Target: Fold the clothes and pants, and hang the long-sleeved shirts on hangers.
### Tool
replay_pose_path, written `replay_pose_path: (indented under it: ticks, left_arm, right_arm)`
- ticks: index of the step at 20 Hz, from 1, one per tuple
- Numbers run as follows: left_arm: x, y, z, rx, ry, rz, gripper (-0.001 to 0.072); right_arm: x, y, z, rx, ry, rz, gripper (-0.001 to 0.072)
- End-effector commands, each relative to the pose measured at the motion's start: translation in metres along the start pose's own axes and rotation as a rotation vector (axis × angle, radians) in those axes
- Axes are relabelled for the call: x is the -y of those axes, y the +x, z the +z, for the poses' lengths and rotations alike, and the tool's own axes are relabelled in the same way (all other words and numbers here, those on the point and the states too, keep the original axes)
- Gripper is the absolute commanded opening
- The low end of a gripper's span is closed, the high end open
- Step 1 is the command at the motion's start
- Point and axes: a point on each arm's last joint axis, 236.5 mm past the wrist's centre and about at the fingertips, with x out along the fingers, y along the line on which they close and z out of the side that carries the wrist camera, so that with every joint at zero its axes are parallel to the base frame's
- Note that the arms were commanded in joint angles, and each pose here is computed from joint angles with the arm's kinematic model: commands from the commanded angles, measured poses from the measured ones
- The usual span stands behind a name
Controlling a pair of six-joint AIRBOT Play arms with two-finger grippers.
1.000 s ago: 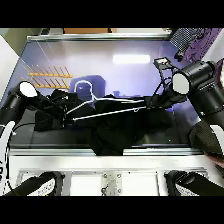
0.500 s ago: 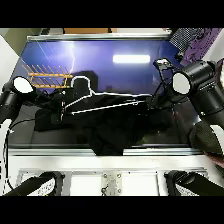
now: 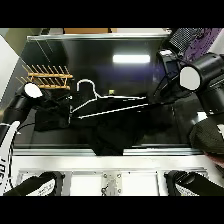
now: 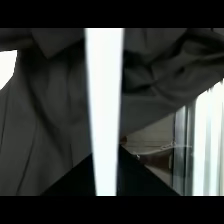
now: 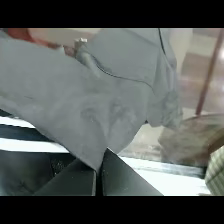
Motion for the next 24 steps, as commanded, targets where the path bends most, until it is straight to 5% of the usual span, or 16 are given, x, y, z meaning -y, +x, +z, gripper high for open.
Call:
replay_pose_path:
  ticks: [1,5,16,24]
  left_arm:
    - [-0.001,0.014,0.016,0.013,0.013,-0.041,0.0014]
    - [-0.006,0.023,0.029,0.008,0.021,-0.103,0.0014]
    - [0.003,-0.001,0.026,0.005,0.016,-0.126,0.0013]
    - [0.024,0.01,0.033,-0.01,0.049,-0.228,0.0013]
  right_arm:
    - [-0.005,-0.014,0.008,0.038,-0.002,0.03,0.0018]
    - [-0.022,-0.02,0.007,0.041,-0.053,0.104,0.0018]
    - [0.025,-0.022,0.008,0.04,-0.017,-0.091,0.0018]
    - [0.024,-0.023,0.024,0.109,-0.007,-0.086,0.0018]
